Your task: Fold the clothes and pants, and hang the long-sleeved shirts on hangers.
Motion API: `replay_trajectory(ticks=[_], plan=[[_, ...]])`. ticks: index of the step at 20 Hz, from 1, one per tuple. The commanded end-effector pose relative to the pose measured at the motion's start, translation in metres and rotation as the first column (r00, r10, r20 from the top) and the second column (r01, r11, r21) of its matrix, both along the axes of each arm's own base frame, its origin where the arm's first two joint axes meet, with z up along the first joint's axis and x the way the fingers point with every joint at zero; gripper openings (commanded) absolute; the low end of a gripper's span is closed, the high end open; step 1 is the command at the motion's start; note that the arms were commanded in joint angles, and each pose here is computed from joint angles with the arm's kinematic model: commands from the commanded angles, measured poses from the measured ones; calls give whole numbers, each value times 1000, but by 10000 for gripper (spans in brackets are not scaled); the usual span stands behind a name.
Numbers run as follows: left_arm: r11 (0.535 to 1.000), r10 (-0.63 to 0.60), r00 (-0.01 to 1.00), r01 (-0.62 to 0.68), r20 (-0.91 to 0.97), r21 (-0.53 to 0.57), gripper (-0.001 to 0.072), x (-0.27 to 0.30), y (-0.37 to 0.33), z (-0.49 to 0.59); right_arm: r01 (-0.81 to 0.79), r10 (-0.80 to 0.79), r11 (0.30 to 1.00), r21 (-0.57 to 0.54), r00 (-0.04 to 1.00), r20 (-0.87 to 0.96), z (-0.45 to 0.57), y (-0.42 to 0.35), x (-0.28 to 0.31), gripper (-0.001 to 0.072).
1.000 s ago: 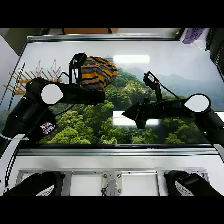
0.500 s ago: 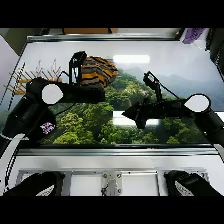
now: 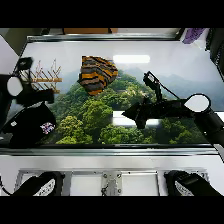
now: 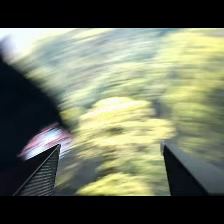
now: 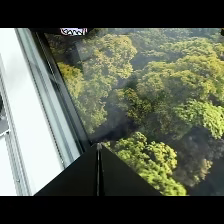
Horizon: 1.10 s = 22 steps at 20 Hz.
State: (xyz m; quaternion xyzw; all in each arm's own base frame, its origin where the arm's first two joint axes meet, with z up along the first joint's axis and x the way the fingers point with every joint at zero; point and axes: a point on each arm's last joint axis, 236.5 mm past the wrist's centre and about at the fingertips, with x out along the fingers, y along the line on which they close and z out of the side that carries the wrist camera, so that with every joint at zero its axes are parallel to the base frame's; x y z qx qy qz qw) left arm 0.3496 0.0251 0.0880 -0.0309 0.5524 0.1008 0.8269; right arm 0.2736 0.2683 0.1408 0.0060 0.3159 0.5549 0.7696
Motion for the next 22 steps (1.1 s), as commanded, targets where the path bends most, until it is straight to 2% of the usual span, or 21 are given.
replay_trajectory(ticks=[1,4,8,14,15,16,17,22], plan=[[957,289,955,-285,-72,59,720,-54,105,-46,-1,1,1000,0,1000,0,0,0,0,21],[901,431,896,-435,-110,-13,720,-83,137,-94,-1,1,1000,1,1000,0,0,0,-1,21],[837,503,842,-531,-194,-135,720,-99,142,-156,-1,1,1000,0,1000,0,0,0,0,21],[858,447,853,-494,-270,-142,720,-89,122,-199,-1,1,1000,0,1000,0,0,0,0,21],[856,448,851,-497,-273,-143,501,-88,118,-200,-1,1,1000,1,1000,0,0,0,0,21],[861,442,856,-489,-268,-144,187,-86,116,-199,-1,1,1000,1,1000,0,0,0,0,21],[866,437,864,-479,-250,-144,30,-83,115,-193,-1,1,1000,0,1000,0,0,0,0,21],[923,365,930,-354,50,-153,29,-56,93,-67,0,0,1000,26,1000,-8,5,3,-1,21]])
